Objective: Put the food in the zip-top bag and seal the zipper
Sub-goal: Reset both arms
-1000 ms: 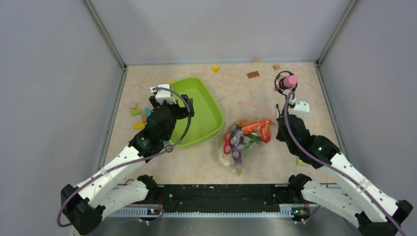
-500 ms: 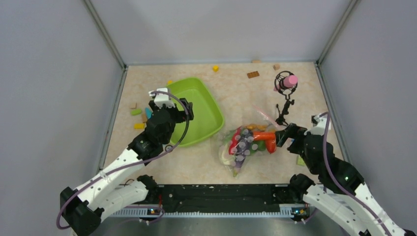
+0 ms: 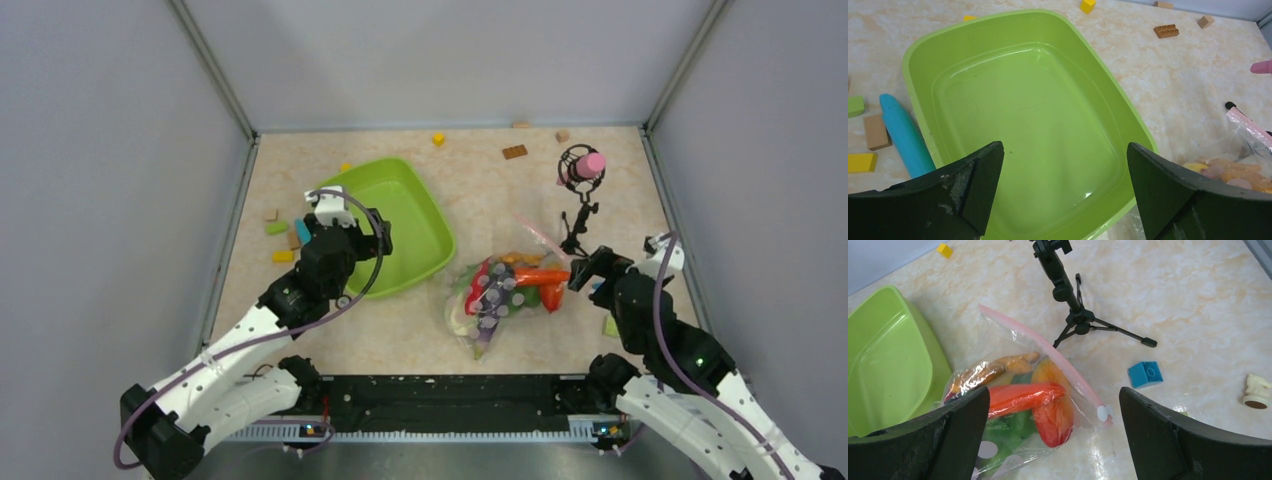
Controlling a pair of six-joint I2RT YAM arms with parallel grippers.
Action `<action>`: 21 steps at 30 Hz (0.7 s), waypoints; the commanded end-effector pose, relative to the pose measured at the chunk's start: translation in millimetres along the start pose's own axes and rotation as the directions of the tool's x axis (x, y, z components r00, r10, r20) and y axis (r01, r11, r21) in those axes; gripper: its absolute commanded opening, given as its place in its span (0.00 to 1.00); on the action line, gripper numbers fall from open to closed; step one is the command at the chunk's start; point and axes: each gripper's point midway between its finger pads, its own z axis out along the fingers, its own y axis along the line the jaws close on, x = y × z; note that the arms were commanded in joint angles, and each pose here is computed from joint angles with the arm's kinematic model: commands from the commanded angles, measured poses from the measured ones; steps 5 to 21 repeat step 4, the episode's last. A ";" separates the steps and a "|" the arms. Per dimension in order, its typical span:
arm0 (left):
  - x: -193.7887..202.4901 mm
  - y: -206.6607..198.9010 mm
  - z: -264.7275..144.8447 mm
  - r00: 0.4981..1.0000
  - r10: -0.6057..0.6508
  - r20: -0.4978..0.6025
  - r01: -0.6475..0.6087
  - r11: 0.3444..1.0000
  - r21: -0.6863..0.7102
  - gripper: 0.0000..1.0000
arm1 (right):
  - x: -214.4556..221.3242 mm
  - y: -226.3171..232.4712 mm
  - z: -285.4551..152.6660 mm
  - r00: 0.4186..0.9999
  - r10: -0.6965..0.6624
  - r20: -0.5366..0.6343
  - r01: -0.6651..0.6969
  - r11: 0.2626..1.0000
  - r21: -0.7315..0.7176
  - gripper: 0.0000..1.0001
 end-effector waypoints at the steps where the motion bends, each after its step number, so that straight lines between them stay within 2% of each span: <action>1: -9.7 0.1 -4.6 0.999 -0.026 0.024 0.026 1.000 0.000 0.98 | -6.4 -4.6 1.7 0.999 0.016 0.039 -0.017 0.999 0.028 0.99; 21: -9.4 -2.1 -4.6 1.000 -0.018 0.018 0.018 1.000 0.010 0.98 | -4.6 -5.3 2.9 0.999 0.010 0.035 -0.011 0.999 0.034 0.99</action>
